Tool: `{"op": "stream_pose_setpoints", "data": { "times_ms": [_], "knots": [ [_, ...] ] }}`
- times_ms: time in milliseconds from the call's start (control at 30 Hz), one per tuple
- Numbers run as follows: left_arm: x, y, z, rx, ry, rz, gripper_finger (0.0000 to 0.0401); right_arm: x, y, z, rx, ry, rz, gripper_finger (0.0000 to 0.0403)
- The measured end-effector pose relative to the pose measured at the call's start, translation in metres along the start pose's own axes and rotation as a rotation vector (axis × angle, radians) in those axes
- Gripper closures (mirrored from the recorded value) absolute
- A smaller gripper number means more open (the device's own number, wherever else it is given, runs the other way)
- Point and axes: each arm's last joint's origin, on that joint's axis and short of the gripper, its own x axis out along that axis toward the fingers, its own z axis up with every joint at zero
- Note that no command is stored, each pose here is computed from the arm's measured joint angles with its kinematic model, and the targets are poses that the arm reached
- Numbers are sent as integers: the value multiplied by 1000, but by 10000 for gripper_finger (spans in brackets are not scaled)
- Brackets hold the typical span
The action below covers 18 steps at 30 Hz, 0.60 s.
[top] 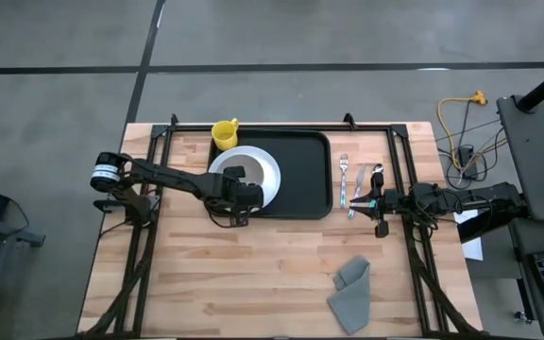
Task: Set up tray
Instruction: Put the gray napkin to the right of the white plate on the black tray
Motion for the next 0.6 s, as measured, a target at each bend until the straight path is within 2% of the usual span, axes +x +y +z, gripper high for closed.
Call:
{"op": "stream_pose_setpoints", "data": {
  "times_ms": [600],
  "knots": [
    [-28,10,33,-67,-162,-6,324,0,0,0,0,0,0,325]
  ]
}}
